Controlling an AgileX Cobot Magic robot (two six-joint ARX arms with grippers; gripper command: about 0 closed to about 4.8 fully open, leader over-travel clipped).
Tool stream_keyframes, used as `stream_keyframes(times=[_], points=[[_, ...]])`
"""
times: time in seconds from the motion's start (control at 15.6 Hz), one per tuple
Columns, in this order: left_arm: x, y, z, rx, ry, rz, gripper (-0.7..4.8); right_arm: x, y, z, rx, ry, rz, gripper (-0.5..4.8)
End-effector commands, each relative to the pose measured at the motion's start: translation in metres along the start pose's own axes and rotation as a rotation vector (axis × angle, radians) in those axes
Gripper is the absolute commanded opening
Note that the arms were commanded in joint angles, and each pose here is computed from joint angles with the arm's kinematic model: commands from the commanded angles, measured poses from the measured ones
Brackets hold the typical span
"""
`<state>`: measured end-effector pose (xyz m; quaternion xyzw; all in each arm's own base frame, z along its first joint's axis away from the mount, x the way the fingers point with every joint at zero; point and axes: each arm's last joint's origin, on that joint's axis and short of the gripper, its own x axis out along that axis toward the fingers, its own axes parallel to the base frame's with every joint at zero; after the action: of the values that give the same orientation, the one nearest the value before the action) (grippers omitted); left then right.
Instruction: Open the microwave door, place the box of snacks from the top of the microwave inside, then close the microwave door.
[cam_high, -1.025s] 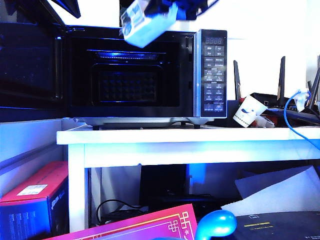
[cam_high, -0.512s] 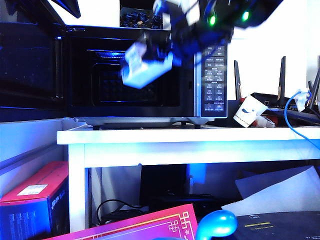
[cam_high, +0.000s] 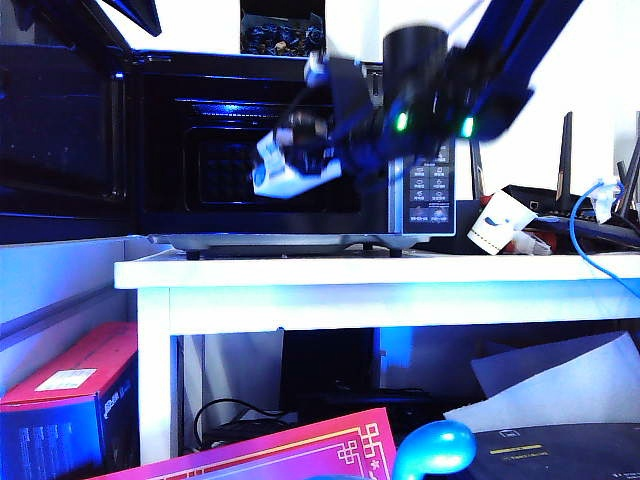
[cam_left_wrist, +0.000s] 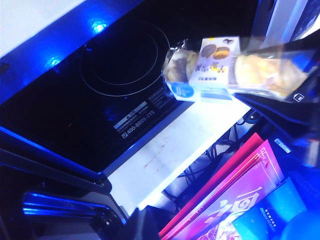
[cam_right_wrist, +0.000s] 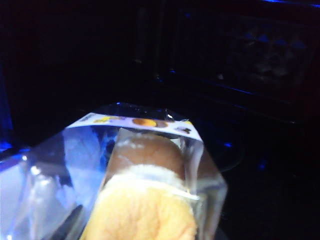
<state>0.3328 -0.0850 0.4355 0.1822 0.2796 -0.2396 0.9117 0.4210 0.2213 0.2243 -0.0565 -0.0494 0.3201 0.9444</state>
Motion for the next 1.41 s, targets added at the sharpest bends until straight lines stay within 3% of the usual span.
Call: stream_keyframes(times=[0.06,0.32,0.9,1.41], points=[[-0.004,0.0,0.002,0.003,-0.018,0.001,-0.06,0.012,-0.004,0.009,0.013,-0.067,-0.066,2.74],[-0.004,0.0,0.002,0.003,-0.018,0.001,-0.06,0.047,-0.009,0.02,0.013,-0.067,-0.053,2.74],[-0.004,0.0,0.002,0.002,-0.016,0.001,-0.06,0.113,-0.005,0.004,0.013,-0.091,-0.038,2.73],[-0.004,0.0,0.0,0.0,0.0,-0.006,-0.06,0.122,-0.008,0.0,-0.002,-0.136,-0.124,2.85]])
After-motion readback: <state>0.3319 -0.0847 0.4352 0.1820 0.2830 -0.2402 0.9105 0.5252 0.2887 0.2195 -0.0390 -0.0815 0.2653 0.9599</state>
